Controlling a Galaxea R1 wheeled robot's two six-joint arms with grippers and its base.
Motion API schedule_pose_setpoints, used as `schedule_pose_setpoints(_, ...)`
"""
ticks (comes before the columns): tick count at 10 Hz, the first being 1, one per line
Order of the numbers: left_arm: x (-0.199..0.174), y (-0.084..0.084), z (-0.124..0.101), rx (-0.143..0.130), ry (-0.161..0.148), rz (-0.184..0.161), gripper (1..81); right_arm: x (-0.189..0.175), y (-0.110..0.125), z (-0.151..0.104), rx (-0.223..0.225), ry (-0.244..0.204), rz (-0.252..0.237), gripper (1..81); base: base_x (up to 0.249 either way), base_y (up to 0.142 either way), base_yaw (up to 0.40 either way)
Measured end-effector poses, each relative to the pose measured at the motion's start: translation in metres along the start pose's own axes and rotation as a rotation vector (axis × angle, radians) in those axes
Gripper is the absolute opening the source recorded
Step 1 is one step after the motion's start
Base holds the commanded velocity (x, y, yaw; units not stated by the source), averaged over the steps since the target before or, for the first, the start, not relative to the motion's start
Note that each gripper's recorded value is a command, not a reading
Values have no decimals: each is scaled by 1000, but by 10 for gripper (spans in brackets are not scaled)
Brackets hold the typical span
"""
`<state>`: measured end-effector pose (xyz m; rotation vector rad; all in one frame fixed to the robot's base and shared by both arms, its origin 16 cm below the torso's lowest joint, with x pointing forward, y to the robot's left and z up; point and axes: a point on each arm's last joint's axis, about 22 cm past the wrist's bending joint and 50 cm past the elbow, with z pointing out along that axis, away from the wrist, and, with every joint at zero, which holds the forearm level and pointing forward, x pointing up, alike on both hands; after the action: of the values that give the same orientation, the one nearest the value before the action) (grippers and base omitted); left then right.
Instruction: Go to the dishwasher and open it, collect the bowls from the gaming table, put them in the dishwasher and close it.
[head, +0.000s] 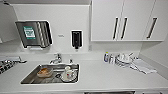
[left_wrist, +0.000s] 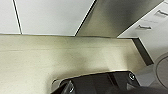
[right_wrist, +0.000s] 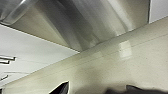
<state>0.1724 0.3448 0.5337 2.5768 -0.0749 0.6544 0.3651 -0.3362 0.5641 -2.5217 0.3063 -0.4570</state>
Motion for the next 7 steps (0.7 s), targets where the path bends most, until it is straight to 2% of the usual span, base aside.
schedule_pose_setpoints(1,13,-13,-6,12,25,17,811,4,-2,4,9,6,-5,811,0,0,0)
schedule_pose_setpoints(3,45,-39,-25,39,72,29,811,11,-9,16,31,19,-16,811,0,0,0)
schedule_pose_setpoints(4,62,-30,-21,12,102,29,811,17,-9,20,35,29,-20,811,0,0,0)
schedule_pose_setpoints(5,79,-4,-14,-52,136,30,811,22,-8,24,38,40,-24,811,0,0,0)
schedule_pose_setpoints(6,99,15,-11,-103,165,40,811,27,-7,29,43,50,-28,811,0,0,0)
schedule_pose_setpoints(7,118,20,-12,-125,180,73,811,32,-7,33,48,60,-35,811,0,0,0)
